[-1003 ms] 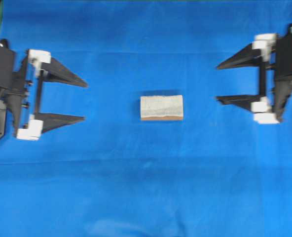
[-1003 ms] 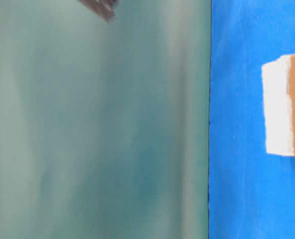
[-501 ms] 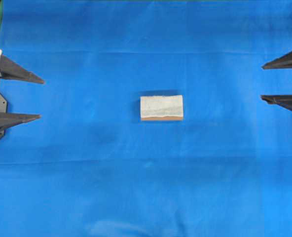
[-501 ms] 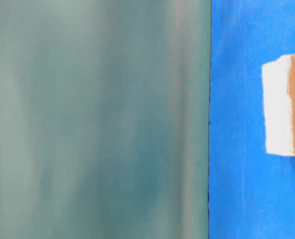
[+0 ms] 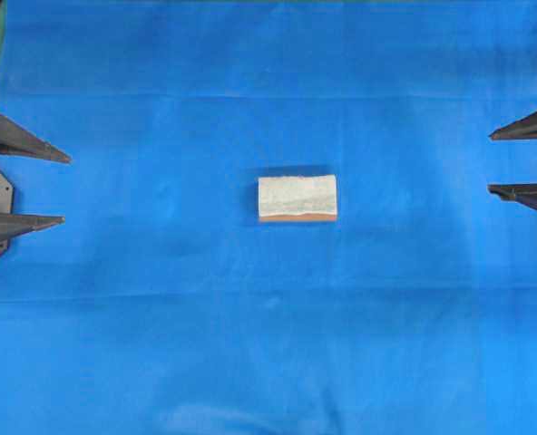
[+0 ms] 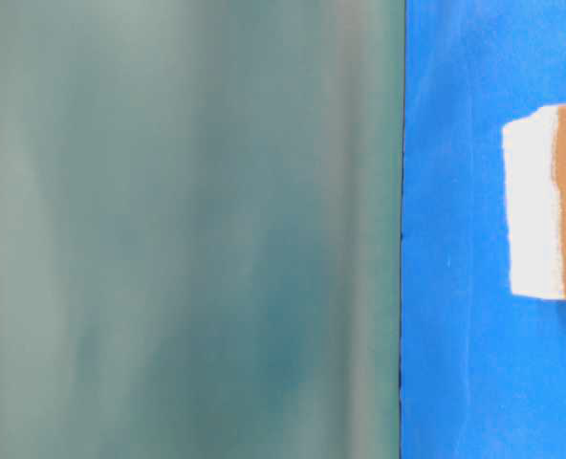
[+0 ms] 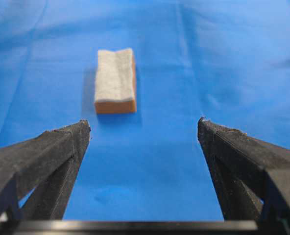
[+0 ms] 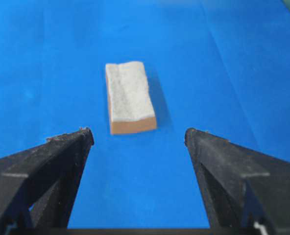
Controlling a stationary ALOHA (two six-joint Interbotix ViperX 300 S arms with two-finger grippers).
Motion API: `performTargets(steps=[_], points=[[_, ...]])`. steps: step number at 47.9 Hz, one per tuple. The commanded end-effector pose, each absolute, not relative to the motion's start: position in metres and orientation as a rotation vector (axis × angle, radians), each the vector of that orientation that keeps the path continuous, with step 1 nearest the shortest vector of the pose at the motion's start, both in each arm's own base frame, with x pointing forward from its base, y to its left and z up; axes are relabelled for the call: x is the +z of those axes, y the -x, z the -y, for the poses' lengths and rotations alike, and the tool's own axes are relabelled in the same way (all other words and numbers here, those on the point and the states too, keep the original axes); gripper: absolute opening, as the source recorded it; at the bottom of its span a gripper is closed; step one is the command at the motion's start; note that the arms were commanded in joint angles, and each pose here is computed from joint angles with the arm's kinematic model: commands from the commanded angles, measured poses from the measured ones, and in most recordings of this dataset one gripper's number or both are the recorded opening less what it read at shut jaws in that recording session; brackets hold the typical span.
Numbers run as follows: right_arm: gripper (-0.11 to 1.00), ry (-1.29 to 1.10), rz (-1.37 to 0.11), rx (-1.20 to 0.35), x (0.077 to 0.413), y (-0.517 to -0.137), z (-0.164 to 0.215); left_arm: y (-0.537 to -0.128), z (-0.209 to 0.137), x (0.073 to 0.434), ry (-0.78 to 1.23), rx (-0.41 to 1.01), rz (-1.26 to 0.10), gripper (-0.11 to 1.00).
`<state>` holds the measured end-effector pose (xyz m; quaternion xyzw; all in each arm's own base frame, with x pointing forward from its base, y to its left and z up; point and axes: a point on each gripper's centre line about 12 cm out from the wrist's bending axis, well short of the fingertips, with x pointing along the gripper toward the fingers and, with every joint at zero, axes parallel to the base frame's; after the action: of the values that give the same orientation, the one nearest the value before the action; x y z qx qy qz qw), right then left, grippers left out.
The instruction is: Hand over the sponge with the left arm and wipe it with the right arm.
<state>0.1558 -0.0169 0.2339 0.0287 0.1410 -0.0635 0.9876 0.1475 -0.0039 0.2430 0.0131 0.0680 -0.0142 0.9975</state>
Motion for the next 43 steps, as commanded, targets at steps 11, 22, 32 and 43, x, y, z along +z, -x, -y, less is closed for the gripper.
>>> performTargets(steps=[11,22,32,43], points=[[0.74,-0.059,-0.265,-0.122,0.2400,-0.1572,0.0162,-0.1480,0.0041,0.2474,-0.023,-0.030,-0.125,0.89],[0.74,-0.059,-0.266,-0.123,0.2397,-0.1574,0.0163,-0.1475,0.0041,0.2494,-0.020,-0.030,-0.118,0.89],[0.74,-0.059,-0.268,-0.123,0.2396,-0.1573,0.0163,-0.1473,0.0041,0.2502,-0.020,-0.030,-0.115,0.89],[0.74,-0.059,-0.268,-0.123,0.2400,-0.1576,0.0163,-0.1473,0.0041,0.2502,-0.020,-0.030,-0.115,0.89]])
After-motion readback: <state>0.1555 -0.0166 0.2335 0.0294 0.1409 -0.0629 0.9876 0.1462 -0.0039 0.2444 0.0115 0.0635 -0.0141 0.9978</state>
